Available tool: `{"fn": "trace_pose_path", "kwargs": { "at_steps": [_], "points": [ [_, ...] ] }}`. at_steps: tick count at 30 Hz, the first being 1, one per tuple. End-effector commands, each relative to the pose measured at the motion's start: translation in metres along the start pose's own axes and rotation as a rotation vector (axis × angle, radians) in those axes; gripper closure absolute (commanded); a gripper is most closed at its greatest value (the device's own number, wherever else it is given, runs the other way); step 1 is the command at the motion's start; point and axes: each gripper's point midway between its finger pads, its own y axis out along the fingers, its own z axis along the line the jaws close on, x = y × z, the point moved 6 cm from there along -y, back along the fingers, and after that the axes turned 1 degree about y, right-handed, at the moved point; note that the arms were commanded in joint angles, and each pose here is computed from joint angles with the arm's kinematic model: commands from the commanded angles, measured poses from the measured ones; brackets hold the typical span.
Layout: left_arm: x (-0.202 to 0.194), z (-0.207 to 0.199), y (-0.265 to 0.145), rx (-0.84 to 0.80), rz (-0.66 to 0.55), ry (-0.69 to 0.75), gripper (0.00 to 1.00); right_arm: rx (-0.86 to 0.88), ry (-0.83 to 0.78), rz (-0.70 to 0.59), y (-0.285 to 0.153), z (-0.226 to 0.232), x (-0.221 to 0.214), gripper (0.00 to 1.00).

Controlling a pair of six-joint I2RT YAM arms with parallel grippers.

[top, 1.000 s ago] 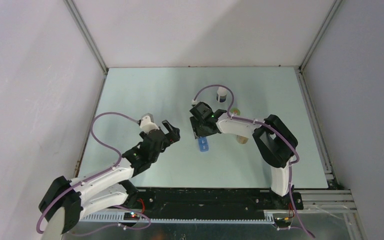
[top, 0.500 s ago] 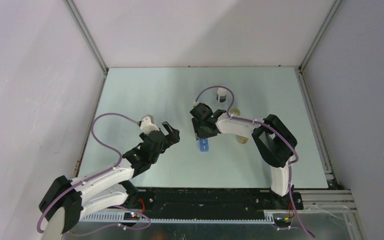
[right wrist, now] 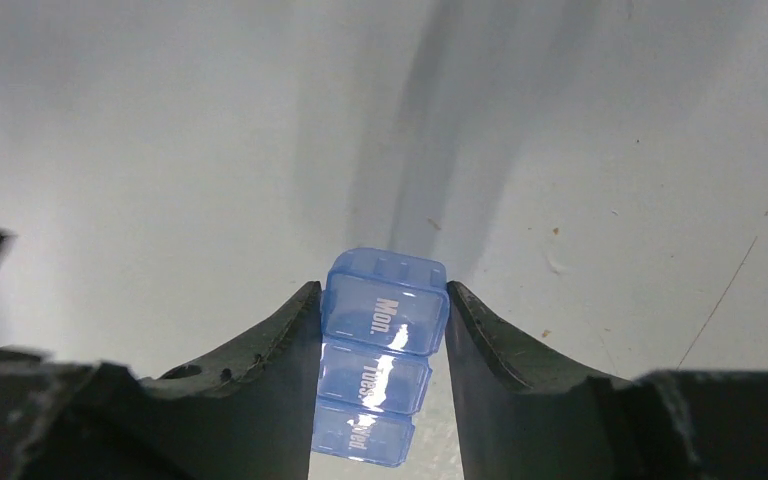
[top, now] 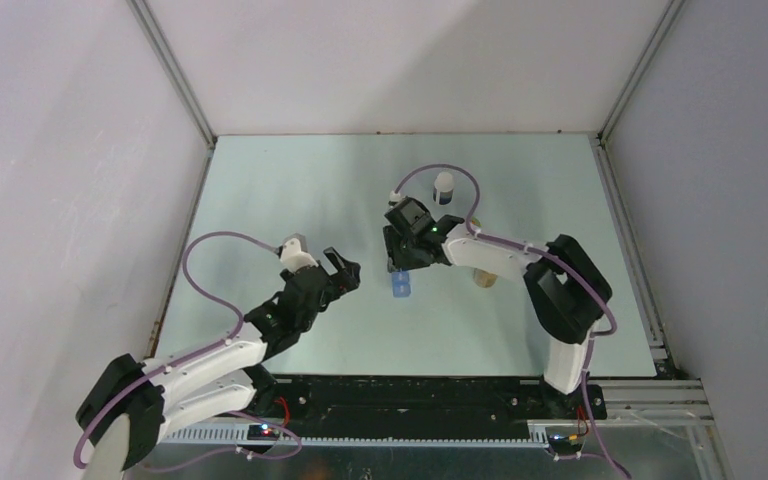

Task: Sort the pills into containers
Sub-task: Pick up the pill container at the center of the board.

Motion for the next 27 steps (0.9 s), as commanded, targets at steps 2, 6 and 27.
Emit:
{"fn": "trace_pose_path", "kwargs": {
  "at_steps": [2,6,27],
  "points": [
    [0.008,-0.021,-0.002,-0.151,-0.039,-0.028,0.02,0.179,0.089,-0.151,-0.051,0.020,0.037,0.55],
    [0.012,-0.049,-0.009,-0.367,-0.034,-0.032,0.06,0.261,0.118,-0.175,-0.072,0.028,0.045,0.55],
    [0.012,-0.090,-0.006,-0.545,0.044,-0.176,0.36,0.394,0.157,-0.231,-0.111,0.040,0.050,0.54]
  ]
}}
